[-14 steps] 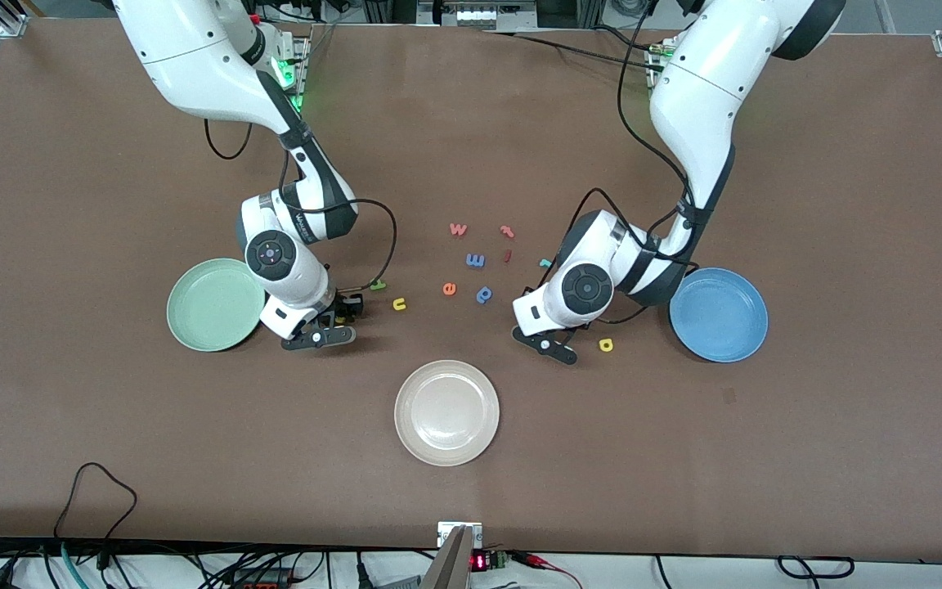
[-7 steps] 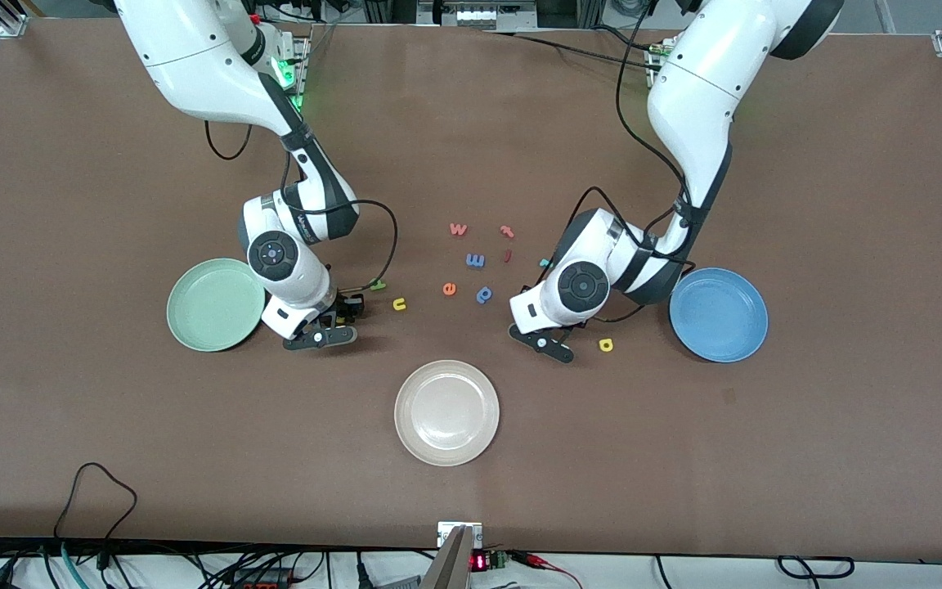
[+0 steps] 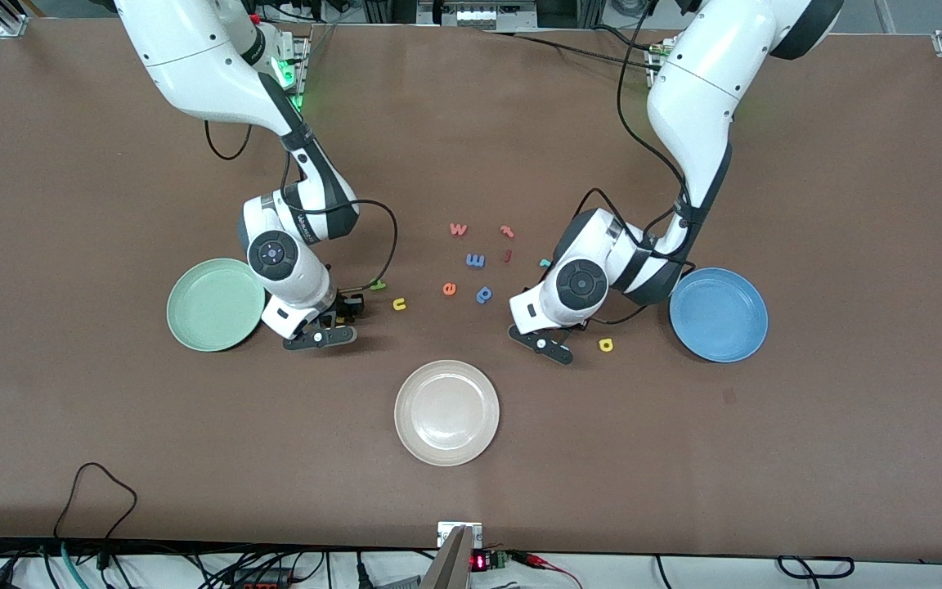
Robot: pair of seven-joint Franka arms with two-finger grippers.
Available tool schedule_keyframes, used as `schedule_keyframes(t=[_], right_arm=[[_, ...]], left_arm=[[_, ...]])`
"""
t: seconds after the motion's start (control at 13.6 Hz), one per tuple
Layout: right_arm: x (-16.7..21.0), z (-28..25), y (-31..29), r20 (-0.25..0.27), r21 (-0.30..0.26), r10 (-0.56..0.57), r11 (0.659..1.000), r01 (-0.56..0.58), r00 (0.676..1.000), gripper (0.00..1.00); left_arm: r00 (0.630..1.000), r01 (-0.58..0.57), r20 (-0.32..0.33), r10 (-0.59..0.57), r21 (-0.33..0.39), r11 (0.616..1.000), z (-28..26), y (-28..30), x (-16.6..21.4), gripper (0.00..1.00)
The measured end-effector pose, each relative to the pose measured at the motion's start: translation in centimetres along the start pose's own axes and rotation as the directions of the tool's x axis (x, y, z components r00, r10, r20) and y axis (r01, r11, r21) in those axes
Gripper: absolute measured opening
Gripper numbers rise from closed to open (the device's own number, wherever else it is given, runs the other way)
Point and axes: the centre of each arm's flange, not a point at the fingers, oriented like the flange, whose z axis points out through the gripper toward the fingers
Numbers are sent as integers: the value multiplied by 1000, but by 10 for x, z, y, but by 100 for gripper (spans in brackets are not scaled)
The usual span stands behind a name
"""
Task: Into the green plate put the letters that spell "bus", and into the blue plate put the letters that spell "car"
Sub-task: 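Close the right gripper on the s while the left grasps the c, then carry the s to the green plate while the left carries the c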
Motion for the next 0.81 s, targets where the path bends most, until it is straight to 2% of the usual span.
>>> schedule_keyframes(t=[0.07,0.15,0.22,0.29,0.37,0.44,0.51,0.81], right_arm=[[0,0,0,1,0,0,1000,0,1000,48],[-1,-1,-1,2,0,-1,1000,1,1000,42],[-2,-1,-1,3,0,-1,1000,1,1000,41],[-3,-1,-2,3,1,-3,1000,3,1000,34],[-4,-2,-2,3,0,-2,1000,2,1000,27],[-4,-2,-2,3,0,-2,1000,2,1000,27],[-4,-2,-2,2,0,-1,1000,1,1000,22],[-3,-3,-2,1,0,-1,1000,1,1000,22]], left_arm=[[1000,0,0,0,0,1000,0,0,0,40],[1000,-1,1,1,1,1000,0,0,0,37],[1000,-1,0,1,1,1000,0,0,0,37],[1000,-1,0,1,1,1000,0,0,0,30],[1000,-1,0,1,1,1000,0,0,0,29],[1000,-1,-1,1,1,1000,0,0,0,28],[1000,-1,-1,1,1,1000,0,0,0,28],[1000,13,-8,-13,7,1000,-16,-10,2,28]])
